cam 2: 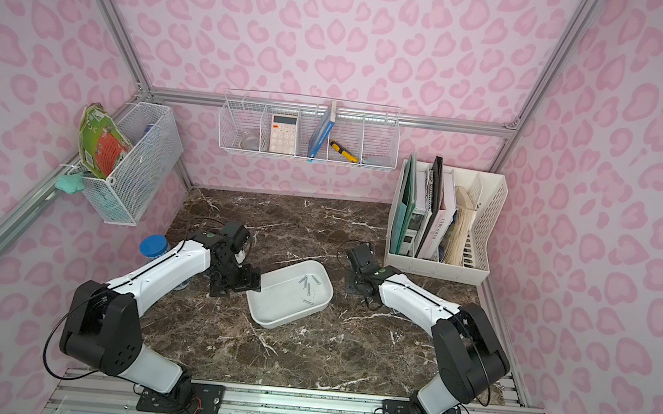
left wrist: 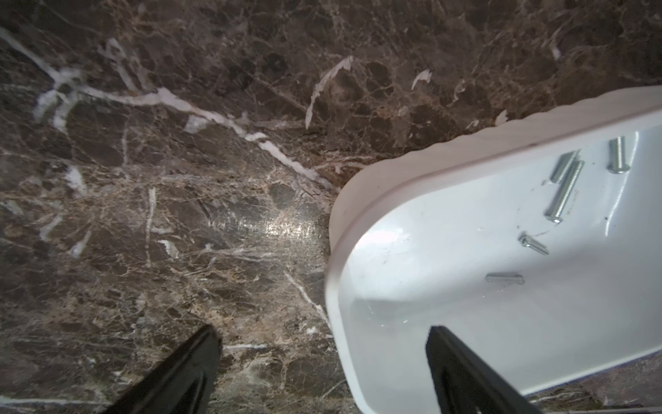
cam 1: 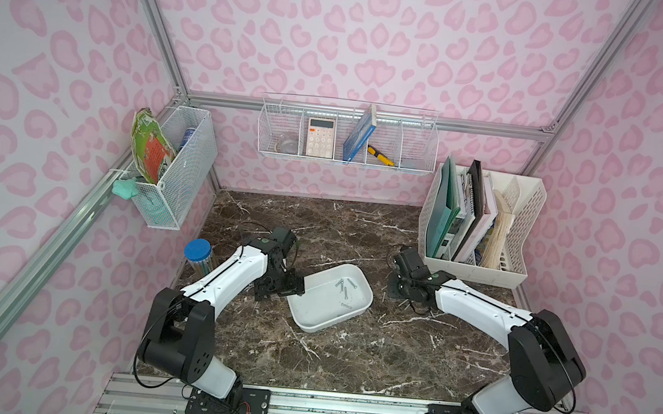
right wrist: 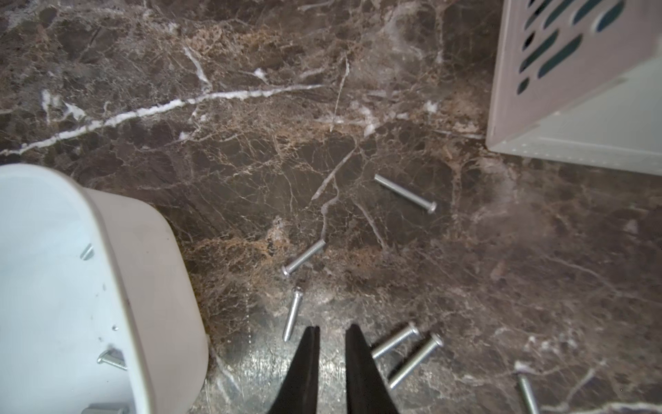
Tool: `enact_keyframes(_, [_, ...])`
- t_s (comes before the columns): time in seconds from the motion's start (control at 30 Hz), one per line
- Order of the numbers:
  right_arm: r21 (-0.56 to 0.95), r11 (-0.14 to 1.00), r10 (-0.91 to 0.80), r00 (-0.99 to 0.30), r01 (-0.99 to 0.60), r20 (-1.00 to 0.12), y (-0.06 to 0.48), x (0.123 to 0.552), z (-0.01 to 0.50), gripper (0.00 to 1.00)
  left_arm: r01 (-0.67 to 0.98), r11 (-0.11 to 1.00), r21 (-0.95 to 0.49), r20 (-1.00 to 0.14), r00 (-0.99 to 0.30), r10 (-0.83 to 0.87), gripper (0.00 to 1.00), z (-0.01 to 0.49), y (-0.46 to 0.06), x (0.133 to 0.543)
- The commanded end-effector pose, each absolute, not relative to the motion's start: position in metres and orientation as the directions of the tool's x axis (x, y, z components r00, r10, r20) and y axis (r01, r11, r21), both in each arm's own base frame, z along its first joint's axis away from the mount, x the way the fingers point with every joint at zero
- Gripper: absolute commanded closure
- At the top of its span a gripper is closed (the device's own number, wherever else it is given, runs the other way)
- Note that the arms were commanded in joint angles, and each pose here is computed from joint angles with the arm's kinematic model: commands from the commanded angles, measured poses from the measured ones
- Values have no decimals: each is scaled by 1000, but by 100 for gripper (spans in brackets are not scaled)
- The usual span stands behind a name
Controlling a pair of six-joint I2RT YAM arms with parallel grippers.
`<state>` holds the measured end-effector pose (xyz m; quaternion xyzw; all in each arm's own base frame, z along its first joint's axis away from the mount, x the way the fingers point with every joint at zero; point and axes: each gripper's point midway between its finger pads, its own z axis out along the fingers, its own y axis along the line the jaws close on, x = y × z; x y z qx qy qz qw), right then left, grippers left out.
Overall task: Take out the screws from the storage box
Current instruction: Place the screw at the center of the board, then pick up the screw from the storage box.
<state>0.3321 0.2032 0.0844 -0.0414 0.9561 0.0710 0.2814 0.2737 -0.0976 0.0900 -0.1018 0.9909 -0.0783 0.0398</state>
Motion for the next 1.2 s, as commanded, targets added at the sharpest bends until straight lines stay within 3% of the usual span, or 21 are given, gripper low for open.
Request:
enact_keyframes(0.0, [100,982,-69,-804,-159,-590,209,341,101,78,-184,971,-149,-61,-979,-195,5,91,-95,272])
enact_keyframes(0.2, [104,905,-228,-678,-412,-699,273,335,146,64,-186,973,-136,-58,-979,-195,5,89,-94,272])
enact_keyframes(0.4, [48,846,-372,-652,-531,-660,319,330,134,65,-186,974,-127,-67,-978,-196,6,91,-92,272])
enact_keyframes(0.67, [-47,827,-500,-695,-560,-517,331,328,79,70,-187,974,-126,-63,-979,-196,6,90,-92,273])
enact_keyframes(1.17, [-106,834,-523,-714,-542,-465,334,343,58,70,-185,975,-126,-52,-980,-192,6,88,-93,272])
